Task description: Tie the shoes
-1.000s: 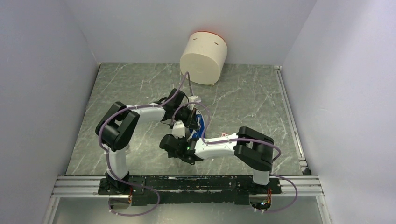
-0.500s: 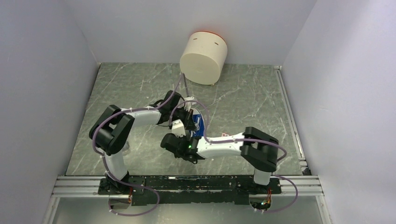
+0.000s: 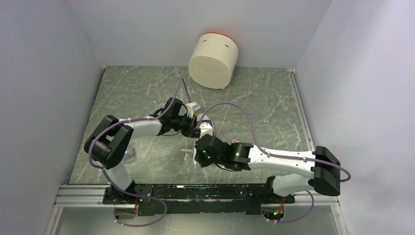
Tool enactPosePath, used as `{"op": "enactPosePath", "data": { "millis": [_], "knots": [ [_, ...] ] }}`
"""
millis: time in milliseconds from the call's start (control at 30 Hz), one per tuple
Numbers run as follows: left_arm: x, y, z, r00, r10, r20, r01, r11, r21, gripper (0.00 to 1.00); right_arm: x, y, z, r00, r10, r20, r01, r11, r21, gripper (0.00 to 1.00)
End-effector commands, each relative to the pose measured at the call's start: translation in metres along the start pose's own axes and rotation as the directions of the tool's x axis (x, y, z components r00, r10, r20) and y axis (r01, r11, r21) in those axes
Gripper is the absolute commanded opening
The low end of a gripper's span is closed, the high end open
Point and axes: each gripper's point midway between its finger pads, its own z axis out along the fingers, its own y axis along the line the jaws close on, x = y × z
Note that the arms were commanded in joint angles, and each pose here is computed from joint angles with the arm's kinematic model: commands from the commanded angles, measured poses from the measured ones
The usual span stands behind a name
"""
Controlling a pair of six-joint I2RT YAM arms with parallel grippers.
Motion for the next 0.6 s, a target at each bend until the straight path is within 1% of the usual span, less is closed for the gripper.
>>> {"op": "enactPosePath", "data": {
  "millis": [0,100,200,400,567],
  "knots": [
    [0.001,-0.007,-0.004,1.000,-0.010,0.010,0.009,1.000,0.029,0.05,0.004,-0.029,-0.017,0.999,-0.004,-0.035,0.007,0.997,0.082,0.00],
    [-0.002,-0.018,-0.013,1.000,0.007,0.026,-0.008,0.999,0.052,0.05,-0.001,-0.056,-0.028,0.993,0.092,-0.073,-0.080,0.984,0.162,0.00],
    [-0.004,-0.023,-0.019,0.999,0.028,0.047,-0.030,0.998,0.050,0.05,-0.008,-0.077,-0.036,0.983,0.158,-0.094,-0.138,0.972,0.193,0.00],
    [-0.006,-0.026,-0.016,0.999,0.034,0.016,-0.036,0.996,0.081,0.05,-0.028,-0.119,-0.042,0.977,0.189,-0.097,-0.163,0.960,0.229,0.00],
    [-0.023,-0.032,-0.016,0.997,0.066,0.031,-0.068,0.993,0.100,0.05,-0.035,-0.153,-0.039,0.971,0.206,-0.121,-0.166,0.946,0.278,0.00]
  ]
}}
